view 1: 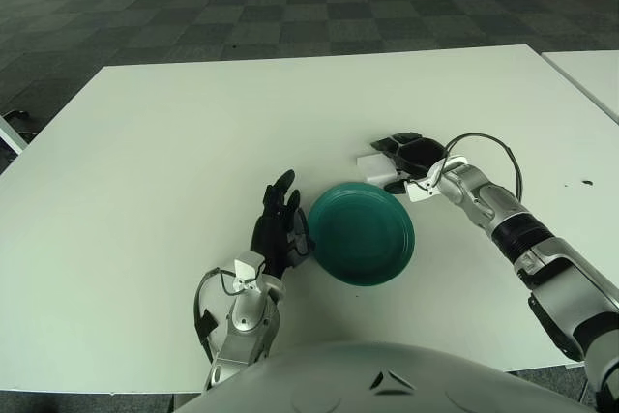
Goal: Put the charger into the plate.
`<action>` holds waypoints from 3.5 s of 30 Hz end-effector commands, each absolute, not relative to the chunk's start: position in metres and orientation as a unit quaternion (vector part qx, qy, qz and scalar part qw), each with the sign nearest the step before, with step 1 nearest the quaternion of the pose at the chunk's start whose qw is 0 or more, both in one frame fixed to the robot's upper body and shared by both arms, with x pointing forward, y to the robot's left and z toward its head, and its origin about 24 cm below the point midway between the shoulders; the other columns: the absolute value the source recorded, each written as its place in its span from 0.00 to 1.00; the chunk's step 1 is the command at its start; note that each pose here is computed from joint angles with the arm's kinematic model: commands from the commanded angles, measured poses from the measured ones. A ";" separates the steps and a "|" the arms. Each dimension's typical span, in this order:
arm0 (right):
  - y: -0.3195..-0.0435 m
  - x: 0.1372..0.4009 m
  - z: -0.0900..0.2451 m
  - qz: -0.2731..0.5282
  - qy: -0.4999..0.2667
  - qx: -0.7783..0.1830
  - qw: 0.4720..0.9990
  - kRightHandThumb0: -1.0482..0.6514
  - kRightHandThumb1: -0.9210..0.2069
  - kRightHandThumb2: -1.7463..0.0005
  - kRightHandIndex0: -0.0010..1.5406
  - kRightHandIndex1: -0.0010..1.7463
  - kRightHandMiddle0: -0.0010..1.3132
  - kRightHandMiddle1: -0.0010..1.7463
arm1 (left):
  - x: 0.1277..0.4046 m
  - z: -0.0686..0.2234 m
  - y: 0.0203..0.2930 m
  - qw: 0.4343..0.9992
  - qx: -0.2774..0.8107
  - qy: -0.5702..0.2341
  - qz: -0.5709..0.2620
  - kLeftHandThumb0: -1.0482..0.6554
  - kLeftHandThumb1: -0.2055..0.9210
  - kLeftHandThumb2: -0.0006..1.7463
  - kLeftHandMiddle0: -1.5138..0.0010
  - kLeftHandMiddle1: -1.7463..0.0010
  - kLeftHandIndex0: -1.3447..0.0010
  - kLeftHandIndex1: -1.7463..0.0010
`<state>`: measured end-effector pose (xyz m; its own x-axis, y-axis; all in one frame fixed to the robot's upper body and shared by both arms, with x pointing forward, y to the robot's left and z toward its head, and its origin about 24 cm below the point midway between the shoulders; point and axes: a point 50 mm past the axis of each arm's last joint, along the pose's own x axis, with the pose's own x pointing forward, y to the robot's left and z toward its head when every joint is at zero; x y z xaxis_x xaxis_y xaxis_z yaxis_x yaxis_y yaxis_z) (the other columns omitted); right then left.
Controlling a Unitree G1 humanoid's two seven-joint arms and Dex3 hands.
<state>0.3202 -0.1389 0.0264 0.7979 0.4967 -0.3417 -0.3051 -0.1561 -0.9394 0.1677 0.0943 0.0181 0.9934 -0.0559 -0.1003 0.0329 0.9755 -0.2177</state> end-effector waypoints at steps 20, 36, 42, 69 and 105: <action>-0.122 0.320 0.007 0.325 -0.072 -0.699 0.633 0.20 0.00 0.67 0.14 0.01 0.00 0.24 | 0.166 0.020 0.088 0.991 -0.121 0.058 -0.022 0.08 1.00 0.62 0.86 1.00 1.00 0.78; -0.110 0.323 0.009 0.349 -0.095 -0.713 0.600 0.20 0.00 0.67 0.14 0.01 0.00 0.24 | 0.165 0.022 0.084 0.989 -0.131 0.056 -0.023 0.08 1.00 0.62 0.85 1.00 1.00 0.76; -0.109 0.323 0.011 0.365 -0.104 -0.714 0.588 0.20 0.00 0.66 0.16 0.01 0.00 0.26 | 0.165 0.022 0.082 0.990 -0.131 0.055 -0.023 0.07 1.00 0.62 0.86 1.00 1.00 0.77; -0.103 0.323 0.041 0.504 -0.112 -0.719 0.466 0.20 0.00 0.74 0.23 0.01 0.00 0.34 | 0.165 0.024 0.073 0.988 -0.146 0.055 -0.013 0.09 1.00 0.62 0.87 1.00 1.00 0.79; -0.089 0.328 0.045 0.539 -0.009 -0.723 0.432 0.17 0.00 0.79 0.22 0.01 0.00 0.34 | 0.164 0.023 0.072 0.983 -0.174 0.061 0.022 0.06 1.00 0.62 0.83 0.99 1.00 0.71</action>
<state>0.3364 -0.0850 0.0626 0.4674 0.5377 -0.7018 -0.3887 -0.5880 -0.7093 0.1625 0.0880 0.0201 0.9936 0.0190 -0.1110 -0.0477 0.9639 -0.2620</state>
